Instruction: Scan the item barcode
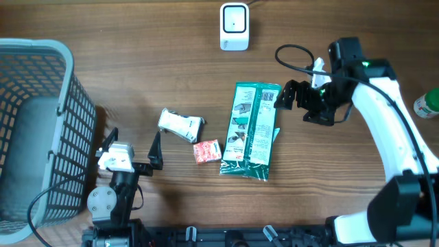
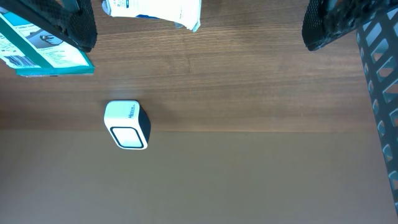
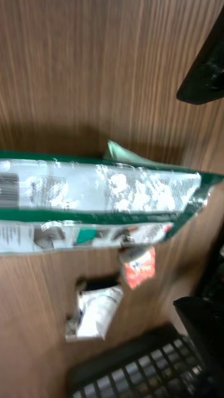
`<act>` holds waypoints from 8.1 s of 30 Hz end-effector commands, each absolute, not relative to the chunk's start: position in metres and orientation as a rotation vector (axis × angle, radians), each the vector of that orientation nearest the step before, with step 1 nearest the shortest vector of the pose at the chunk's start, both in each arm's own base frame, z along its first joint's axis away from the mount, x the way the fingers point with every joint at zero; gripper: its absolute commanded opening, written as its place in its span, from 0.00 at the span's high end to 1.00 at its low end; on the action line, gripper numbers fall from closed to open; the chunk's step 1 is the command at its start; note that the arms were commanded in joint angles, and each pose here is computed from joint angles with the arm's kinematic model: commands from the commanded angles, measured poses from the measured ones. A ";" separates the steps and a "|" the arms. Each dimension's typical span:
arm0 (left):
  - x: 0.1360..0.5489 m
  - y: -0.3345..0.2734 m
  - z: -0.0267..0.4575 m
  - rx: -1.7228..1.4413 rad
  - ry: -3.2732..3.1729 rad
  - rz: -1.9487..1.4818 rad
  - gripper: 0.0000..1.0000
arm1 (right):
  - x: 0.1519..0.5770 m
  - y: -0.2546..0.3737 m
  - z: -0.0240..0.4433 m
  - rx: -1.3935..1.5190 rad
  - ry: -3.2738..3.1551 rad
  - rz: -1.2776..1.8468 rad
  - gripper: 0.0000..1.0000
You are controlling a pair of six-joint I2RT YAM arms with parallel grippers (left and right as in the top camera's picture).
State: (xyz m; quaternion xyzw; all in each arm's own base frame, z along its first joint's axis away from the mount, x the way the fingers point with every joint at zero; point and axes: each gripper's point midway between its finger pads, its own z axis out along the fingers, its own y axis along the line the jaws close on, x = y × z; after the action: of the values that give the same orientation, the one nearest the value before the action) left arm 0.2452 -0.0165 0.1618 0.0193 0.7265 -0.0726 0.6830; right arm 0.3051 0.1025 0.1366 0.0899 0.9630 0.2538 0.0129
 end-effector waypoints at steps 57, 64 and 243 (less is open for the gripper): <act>0.245 -0.014 0.159 0.026 1.637 -0.163 0.00 | 0.274 0.176 0.249 -0.765 2.148 1.068 0.96; 0.245 -0.014 0.159 0.026 1.637 -0.163 0.00 | 0.353 0.150 0.135 -0.026 2.628 0.789 0.96; 0.245 -0.014 0.159 0.026 1.637 -0.163 0.00 | 0.191 0.064 0.200 0.657 2.522 0.790 0.00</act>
State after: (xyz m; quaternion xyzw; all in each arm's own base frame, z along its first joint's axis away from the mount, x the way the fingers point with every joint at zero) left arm 0.2451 -0.0164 0.1620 0.0191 0.7269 -0.0725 0.6826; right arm 0.1924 0.0553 0.1958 0.2544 0.9074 0.2632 0.2066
